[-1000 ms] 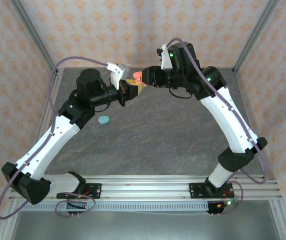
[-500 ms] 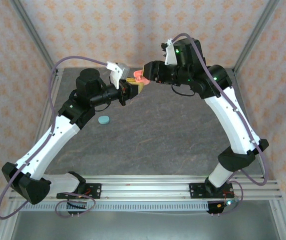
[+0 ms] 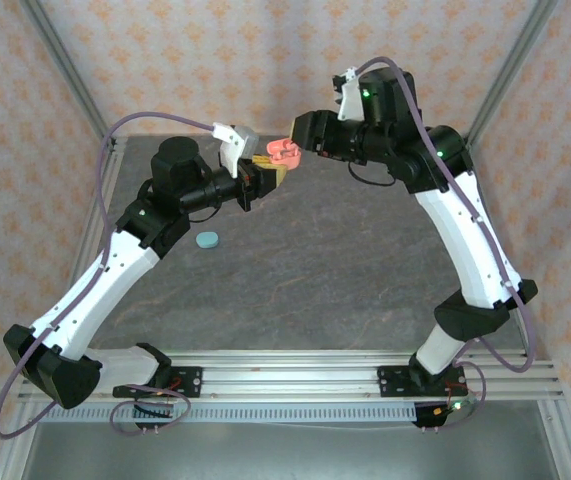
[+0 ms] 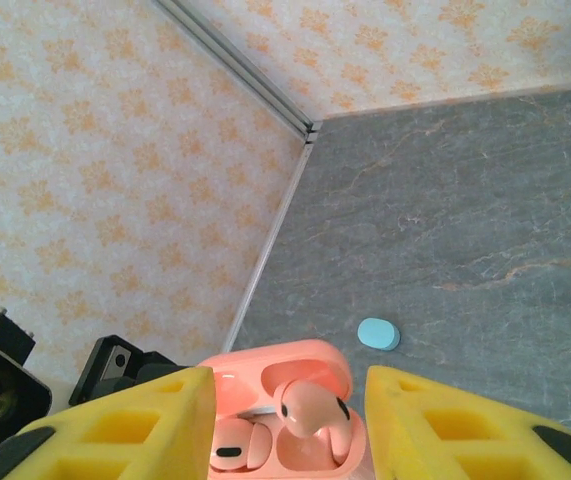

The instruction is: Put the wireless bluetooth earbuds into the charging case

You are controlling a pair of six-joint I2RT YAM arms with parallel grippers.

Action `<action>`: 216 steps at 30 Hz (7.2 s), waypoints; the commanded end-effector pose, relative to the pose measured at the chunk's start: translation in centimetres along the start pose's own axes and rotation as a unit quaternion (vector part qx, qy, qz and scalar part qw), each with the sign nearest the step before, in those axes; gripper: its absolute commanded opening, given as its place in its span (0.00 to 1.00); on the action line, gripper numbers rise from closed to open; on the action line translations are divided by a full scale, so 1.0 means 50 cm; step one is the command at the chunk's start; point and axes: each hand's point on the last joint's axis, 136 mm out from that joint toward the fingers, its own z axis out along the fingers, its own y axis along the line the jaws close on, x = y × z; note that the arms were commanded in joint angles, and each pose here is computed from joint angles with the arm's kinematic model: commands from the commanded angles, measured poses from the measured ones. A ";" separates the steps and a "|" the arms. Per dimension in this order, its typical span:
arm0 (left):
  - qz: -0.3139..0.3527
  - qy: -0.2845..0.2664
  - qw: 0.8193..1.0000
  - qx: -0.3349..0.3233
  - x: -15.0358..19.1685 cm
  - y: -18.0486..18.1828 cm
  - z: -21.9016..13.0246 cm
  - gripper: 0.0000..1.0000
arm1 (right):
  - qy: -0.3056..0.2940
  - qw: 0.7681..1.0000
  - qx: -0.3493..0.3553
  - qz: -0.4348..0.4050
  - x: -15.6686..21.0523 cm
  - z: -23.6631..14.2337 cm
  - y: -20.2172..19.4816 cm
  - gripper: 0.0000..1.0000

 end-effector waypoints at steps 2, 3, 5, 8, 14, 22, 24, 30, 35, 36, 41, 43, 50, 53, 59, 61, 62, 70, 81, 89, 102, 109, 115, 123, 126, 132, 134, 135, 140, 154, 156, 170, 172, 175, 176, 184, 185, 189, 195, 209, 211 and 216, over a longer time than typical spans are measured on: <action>0.024 -0.033 0.999 0.018 -0.048 -0.023 -0.008 0.00 | -0.007 1.000 -0.021 0.005 -0.014 -0.006 0.018 0.43; 0.024 -0.032 0.999 0.018 -0.047 -0.023 -0.009 0.00 | -0.004 1.000 -0.022 0.005 -0.011 -0.004 0.018 0.43; 0.026 -0.032 0.999 0.019 -0.048 -0.025 -0.010 0.00 | 0.004 1.000 -0.025 0.007 -0.007 0.002 0.019 0.43; 0.026 -0.032 0.999 0.020 -0.049 -0.026 -0.010 0.00 | 0.012 0.999 -0.029 0.009 -0.002 0.008 0.019 0.43; 0.028 -0.032 0.999 0.021 -0.051 -0.028 -0.012 0.00 | 0.023 0.999 -0.024 0.009 0.006 0.017 0.013 0.40; 0.028 -0.032 0.999 0.019 -0.049 -0.029 -0.017 0.00 | 0.034 0.999 -0.020 0.009 0.016 0.018 0.007 0.34; 0.028 -0.032 0.999 0.018 -0.050 -0.029 -0.018 0.00 | 0.036 0.999 -0.023 0.007 0.017 0.017 0.008 0.33; 0.030 -0.033 0.999 0.015 -0.051 -0.028 -0.020 0.00 | 0.046 0.999 -0.029 0.000 0.029 0.013 0.011 0.30; 0.030 -0.034 0.999 0.014 -0.053 -0.028 -0.022 0.00 | 0.045 0.998 -0.035 -0.005 0.034 0.003 0.014 0.28; 0.031 -0.034 0.999 0.014 -0.052 -0.028 -0.021 0.00 | 0.044 0.998 -0.035 -0.007 0.033 0.002 0.014 0.28; 0.033 -0.035 0.999 0.014 -0.055 -0.029 -0.022 0.00 | 0.040 0.999 -0.030 -0.008 0.032 -0.003 0.012 0.34; 0.035 -0.036 0.999 0.015 -0.057 -0.030 -0.024 0.00 | 0.032 0.999 -0.028 -0.009 0.025 -0.008 0.012 0.37; 0.036 -0.039 0.998 0.020 -0.062 -0.036 -0.027 0.00 | 0.017 0.999 -0.041 -0.010 0.008 -0.031 0.024 0.38; 0.036 -0.038 0.998 0.020 -0.061 -0.037 -0.029 0.00 | 0.024 0.998 -0.058 -0.012 0.015 -0.035 0.035 0.37; 0.037 -0.041 0.998 0.021 -0.065 -0.041 -0.034 0.00 | 0.057 0.996 -0.063 -0.017 0.047 -0.035 0.030 0.40; 0.037 -0.041 0.998 0.021 -0.065 -0.041 -0.034 0.00 | 0.065 0.996 -0.059 -0.021 0.055 -0.035 0.025 0.41; 0.037 -0.040 0.998 0.023 -0.064 -0.042 -0.033 0.00 | 0.069 0.996 -0.054 -0.023 0.060 -0.035 0.021 0.42; 0.037 -0.040 0.998 0.034 -0.068 -0.049 -0.033 0.00 | 0.077 0.997 -0.016 -0.026 0.065 -0.021 -0.011 0.37; 0.039 -0.041 0.998 0.038 -0.069 -0.053 -0.035 0.00 | 0.063 0.998 -0.003 -0.026 0.047 -0.023 -0.020 0.32; 0.040 -0.043 0.997 0.041 -0.072 -0.056 -0.035 0.00 | 0.055 0.998 -0.007 -0.021 0.038 -0.026 -0.018 0.32; 0.044 -0.043 0.995 0.081 -0.092 -0.087 -0.040 0.00 | 0.019 0.991 -0.109 0.070 -0.030 -0.050 0.015 0.44; 0.045 -0.035 0.994 0.098 -0.095 -0.095 -0.031 0.00 | 0.050 0.976 -0.180 0.109 -0.031 -0.030 0.046 0.44; 0.041 -0.034 0.994 0.098 -0.092 -0.088 -0.018 0.00 | 0.085 0.961 -0.239 0.114 -0.026 -0.038 0.087 0.38; 0.038 -0.041 0.994 0.091 -0.096 -0.075 -0.003 0.00 | 0.114 0.946 -0.283 0.112 -0.008 -0.063 0.117 0.30; 0.036 -0.038 0.995 0.091 -0.093 -0.070 0.005 0.00 | 0.117 0.943 -0.293 0.107 -0.006 -0.073 0.126 0.30; 0.031 -0.033 0.995 0.087 -0.088 -0.063 0.013 0.00 | 0.124 0.946 -0.285 0.092 0.012 -0.086 0.122 0.29; 0.029 -0.031 0.995 0.087 -0.085 -0.063 0.016 0.00 | 0.122 0.952 -0.268 0.081 0.022 -0.085 0.109 0.29; 0.028 -0.031 0.995 0.087 -0.085 -0.062 0.016 0.00 | 0.120 0.956 -0.258 0.073 0.026 -0.086 0.104 0.30; 0.023 -0.025 0.996 0.084 -0.079 -0.058 0.017 0.00 | 0.117 0.966 -0.227 0.047 0.041 -0.095 0.085 0.30; 0.006 -0.017 0.996 0.083 -0.072 -0.048 0.028 0.00 | 0.108 0.985 -0.130 -0.010 0.085 -0.122 0.020 0.35; 0.005 -0.016 0.996 0.084 -0.073 -0.048 0.029 0.00 | 0.109 0.987 -0.120 -0.014 0.089 -0.122 0.012 0.36; -0.008 -0.019 0.994 0.107 -0.084 -0.056 0.041 0.00 | 0.113 0.990 -0.083 -0.015 0.097 -0.092 -0.027 0.46; -0.006 -0.015 0.994 0.104 -0.079 -0.053 0.042 0.00 | 0.099 0.992 -0.074 -0.020 0.085 -0.096 -0.028 0.52; -0.005 -0.006 0.995 0.102 -0.069 -0.049 0.045 0.00 | 0.063 0.997 -0.043 -0.021 0.053 -0.106 -0.041 0.59; -0.003 -0.005 0.995 0.102 -0.067 -0.049 0.046 0.00 | 0.048 0.998 -0.030 -0.020 0.040 -0.111 -0.048 0.61; 0.004 0.013 0.995 0.097 -0.043 -0.040 0.052 0.00 | -0.040 0.999 0.003 0.018 -0.037 -0.136 -0.082 0.66; 0.004 0.019 0.995 0.094 -0.034 -0.037 0.054 0.00 | -0.046 0.998 0.018 0.027 -0.038 -0.135 -0.098 0.66; -0.021 0.078 0.994 0.072 0.034 -0.011 0.066 0.00 | -0.056 0.991 0.093 0.074 -0.032 -0.129 -0.183 0.66; -0.104 0.216 0.969 0.054 0.193 0.031 0.095 0.00 | -0.065 0.975 0.126 0.171 -0.003 -0.109 -0.289 0.66; -0.233 0.402 0.885 -0.011 0.539 0.114 0.117 0.00 | 0.014 0.949 0.232 0.215 0.148 -0.028 -0.500 0.65; -0.239 0.408 0.881 -0.012 0.564 0.121 0.124 0.00 | 0.021 0.943 0.265 0.197 0.166 -0.033 -0.532 0.67; -0.238 0.436 0.867 -0.035 0.622 0.151 0.129 0.02 | 0.007 0.918 0.375 0.128 0.196 -0.086 -0.621 0.78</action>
